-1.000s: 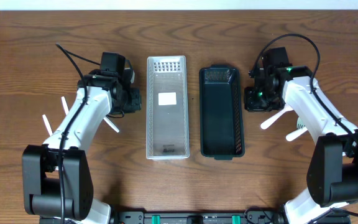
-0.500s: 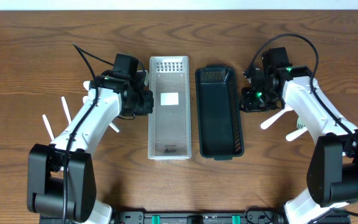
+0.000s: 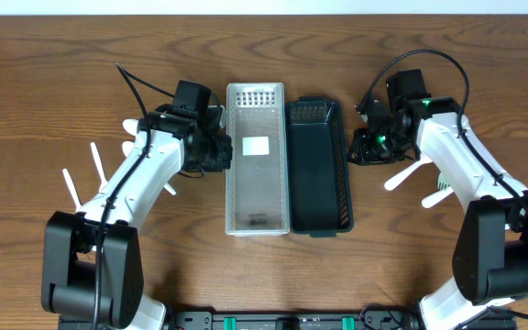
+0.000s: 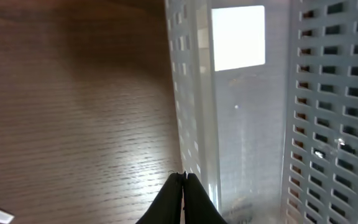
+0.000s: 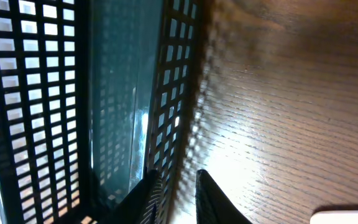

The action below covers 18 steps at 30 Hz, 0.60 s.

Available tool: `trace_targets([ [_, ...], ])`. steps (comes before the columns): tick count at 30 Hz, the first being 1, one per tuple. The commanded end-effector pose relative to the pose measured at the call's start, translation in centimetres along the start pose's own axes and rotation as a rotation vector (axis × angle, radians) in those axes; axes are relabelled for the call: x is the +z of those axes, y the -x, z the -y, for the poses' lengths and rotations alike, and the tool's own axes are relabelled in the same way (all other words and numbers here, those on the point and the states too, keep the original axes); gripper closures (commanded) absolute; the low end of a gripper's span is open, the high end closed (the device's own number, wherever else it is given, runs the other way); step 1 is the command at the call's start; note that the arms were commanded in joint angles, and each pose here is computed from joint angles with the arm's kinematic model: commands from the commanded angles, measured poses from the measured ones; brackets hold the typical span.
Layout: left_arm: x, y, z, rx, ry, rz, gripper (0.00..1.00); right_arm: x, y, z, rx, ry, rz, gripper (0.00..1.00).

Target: Pack container

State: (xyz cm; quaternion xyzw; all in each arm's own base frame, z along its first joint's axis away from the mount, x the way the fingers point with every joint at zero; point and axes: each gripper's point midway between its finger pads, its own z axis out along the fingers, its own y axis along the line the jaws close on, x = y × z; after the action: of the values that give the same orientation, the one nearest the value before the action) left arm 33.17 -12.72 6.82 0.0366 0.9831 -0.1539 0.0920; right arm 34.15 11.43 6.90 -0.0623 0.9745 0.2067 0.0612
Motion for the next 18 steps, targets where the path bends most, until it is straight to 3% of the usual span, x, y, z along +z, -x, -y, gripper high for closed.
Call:
trace_targets([
  [1, -0.2, 0.3, 1.1, 0.007, -0.044, 0.000, 0.94, 0.1, 0.4, -1.3, -0.044, 0.037, 0.003, 0.78],
  [6, -0.2, 0.4, 0.8, 0.008, -0.032, 0.004, 0.94, 0.1, 0.4, -1.2, -0.044, 0.031, 0.003, 0.75],
  [11, -1.0, 1.4, -2.3, -0.014, 0.111, 0.061, 0.93, -0.1, 0.6, 1.3, 0.021, -0.106, 0.013, 0.65],
  [13, -1.9, 1.9, -3.5, -0.030, 0.152, 0.091, 0.68, -0.4, 0.8, 2.7, 0.065, -0.182, 0.028, 0.59],
  [18, -5.2, 3.0, -5.5, -0.081, 0.189, 0.188, 0.24, -3.1, 2.5, 5.0, 0.126, -0.308, 0.112, 0.48],
])
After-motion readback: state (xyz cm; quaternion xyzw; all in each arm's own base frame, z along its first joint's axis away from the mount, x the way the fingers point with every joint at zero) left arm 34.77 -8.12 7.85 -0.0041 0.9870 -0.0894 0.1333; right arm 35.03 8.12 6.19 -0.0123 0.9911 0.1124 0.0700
